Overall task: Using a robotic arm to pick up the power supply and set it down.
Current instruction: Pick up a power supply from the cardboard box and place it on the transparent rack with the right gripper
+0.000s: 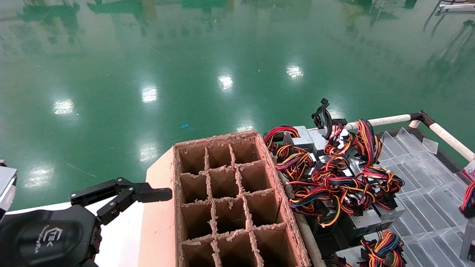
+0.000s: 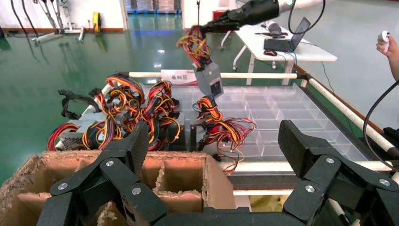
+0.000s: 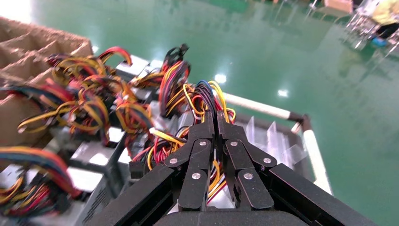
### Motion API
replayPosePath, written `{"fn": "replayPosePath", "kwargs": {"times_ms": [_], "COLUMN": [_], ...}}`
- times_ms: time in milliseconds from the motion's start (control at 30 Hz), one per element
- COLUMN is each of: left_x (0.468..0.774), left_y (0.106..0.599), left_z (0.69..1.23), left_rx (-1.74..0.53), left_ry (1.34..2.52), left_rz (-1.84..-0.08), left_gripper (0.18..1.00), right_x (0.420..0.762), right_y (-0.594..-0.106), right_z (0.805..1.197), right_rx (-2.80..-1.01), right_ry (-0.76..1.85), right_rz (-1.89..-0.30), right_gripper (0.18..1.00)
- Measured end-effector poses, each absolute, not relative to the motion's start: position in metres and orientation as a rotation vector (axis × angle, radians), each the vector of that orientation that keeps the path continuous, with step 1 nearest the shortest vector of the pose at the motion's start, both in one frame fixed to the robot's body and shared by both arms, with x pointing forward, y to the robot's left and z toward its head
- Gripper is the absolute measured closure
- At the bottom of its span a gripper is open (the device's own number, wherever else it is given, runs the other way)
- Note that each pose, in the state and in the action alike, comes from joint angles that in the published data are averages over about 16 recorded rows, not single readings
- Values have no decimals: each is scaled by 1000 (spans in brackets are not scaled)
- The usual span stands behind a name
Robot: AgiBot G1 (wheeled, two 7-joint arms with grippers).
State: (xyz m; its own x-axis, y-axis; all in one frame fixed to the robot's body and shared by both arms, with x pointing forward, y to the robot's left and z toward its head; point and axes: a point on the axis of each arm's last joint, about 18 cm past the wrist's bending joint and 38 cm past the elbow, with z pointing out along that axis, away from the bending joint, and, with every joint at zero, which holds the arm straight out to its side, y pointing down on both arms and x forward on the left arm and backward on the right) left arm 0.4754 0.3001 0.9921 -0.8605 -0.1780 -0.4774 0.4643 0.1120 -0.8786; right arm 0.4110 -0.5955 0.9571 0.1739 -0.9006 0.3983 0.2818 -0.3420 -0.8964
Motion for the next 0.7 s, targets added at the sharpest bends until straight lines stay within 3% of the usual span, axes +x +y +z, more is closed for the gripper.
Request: {"fn": "replayPosePath", "kwargs": {"times_ms": [700], "left_x": [475], "left_y": [300], "left_z": [992], "left_rx": [277], "left_ry": [1925], "left_rz": [-1799], "left_gripper": [184], "right_x": [413], "right_y": [-575], "right_z": [929], "right_rx": [-1481], "right_ry": [602], "right_rz": [-1287], "right_gripper": [987]}}
